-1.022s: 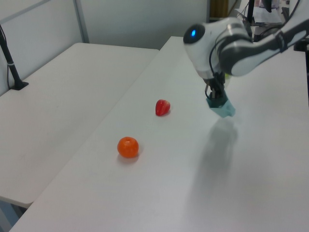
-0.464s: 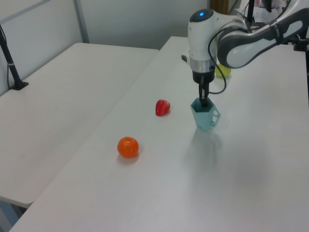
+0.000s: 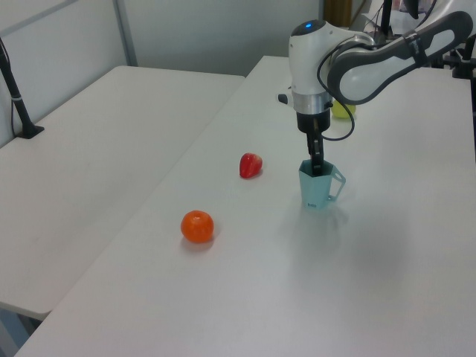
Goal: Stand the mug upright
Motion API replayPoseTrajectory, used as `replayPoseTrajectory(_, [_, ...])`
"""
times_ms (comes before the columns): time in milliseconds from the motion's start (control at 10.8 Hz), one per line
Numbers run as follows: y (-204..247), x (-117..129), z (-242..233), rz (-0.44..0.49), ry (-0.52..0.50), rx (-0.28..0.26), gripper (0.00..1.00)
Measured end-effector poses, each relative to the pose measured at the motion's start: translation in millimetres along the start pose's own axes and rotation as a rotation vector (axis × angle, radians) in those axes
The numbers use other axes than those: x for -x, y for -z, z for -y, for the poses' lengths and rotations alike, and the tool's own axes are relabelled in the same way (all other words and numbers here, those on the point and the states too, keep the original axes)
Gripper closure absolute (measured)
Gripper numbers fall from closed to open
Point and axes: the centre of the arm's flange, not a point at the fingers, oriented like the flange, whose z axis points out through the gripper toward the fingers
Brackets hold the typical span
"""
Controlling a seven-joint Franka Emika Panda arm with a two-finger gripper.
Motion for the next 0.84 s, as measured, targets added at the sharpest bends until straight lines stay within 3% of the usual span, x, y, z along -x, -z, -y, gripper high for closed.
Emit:
replayPoseTrajectory(372, [39, 11, -12, -0.025, -0.062, 0.008, 0.10])
replayPoseTrajectory(464, [62, 21, -20, -0.030, -0.110, 0.014, 0.00])
replayPoseTrajectory(836, [163, 92, -68, -0.053, -0.353, 0.039, 0.00])
